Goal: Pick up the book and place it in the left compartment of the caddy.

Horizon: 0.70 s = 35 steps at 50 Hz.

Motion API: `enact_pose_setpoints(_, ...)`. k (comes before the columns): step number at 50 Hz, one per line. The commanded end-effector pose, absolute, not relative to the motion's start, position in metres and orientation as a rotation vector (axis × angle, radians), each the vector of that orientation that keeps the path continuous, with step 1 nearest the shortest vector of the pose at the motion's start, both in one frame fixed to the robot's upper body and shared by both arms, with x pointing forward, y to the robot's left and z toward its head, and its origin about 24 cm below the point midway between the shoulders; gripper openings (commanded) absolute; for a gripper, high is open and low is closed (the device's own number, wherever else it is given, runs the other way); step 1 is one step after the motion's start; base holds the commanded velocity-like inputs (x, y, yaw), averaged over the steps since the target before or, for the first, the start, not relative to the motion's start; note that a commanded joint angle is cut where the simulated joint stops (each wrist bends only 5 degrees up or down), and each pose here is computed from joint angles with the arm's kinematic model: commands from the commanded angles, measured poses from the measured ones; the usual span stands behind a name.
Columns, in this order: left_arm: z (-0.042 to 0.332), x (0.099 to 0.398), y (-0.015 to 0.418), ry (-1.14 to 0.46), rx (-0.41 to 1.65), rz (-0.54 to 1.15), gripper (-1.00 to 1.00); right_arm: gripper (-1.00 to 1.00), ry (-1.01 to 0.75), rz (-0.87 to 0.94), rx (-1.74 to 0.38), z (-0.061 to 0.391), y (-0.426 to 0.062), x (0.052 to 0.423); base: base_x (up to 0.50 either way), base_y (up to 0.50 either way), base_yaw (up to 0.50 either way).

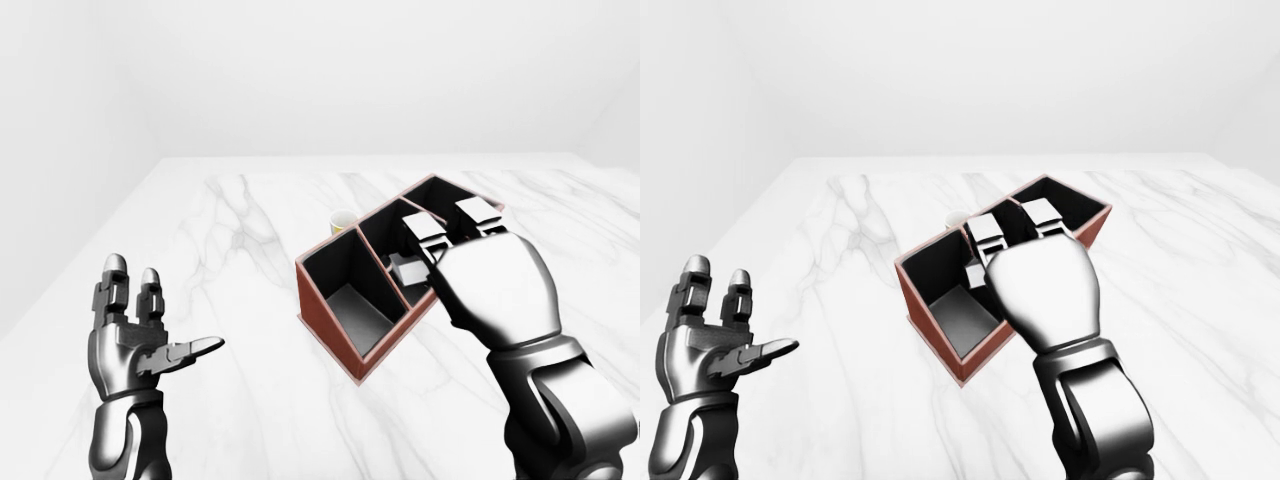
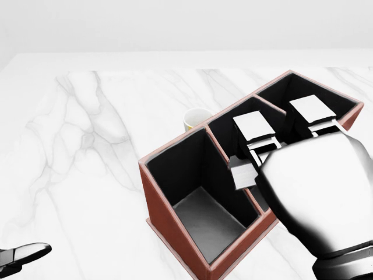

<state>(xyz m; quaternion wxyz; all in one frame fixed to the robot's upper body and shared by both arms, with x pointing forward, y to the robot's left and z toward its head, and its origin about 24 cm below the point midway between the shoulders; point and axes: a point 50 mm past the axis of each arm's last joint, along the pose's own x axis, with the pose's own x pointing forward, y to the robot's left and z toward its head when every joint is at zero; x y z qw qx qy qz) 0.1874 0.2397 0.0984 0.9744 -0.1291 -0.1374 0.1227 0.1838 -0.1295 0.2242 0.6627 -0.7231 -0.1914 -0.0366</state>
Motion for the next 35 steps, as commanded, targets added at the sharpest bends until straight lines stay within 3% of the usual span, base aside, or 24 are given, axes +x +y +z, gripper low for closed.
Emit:
enact_pose_setpoints(1,0.097,0.187,0.239,-0.275,-0.262,0.246,1.0,-1.0,-0.593,0.053,-1.731,0.228,-0.114,0.177,0.0,0.0,0.0)
enact_pose_setpoints(10,0.097,0.188,0.239,-0.273,-0.262,0.243,1.0,-1.0,-0.669,0.124,-1.765,0.234,-0.11,0.179,0.0,0.0,0.0)
enact_pose_setpoints(27,0.101,0.186,0.24,-0.28,-0.256,0.248,1.0,-1.0,-0.501,0.016,-1.643,0.241,-0.145,0.21,0.0,0.0,0.0)
enact_pose_setpoints(35,0.099,0.188,0.238,-0.276,-0.255,0.241,1.0,-1.0,-0.539,0.057,-1.611,0.245,-0.145,0.208,0.0,0.0,0.0)
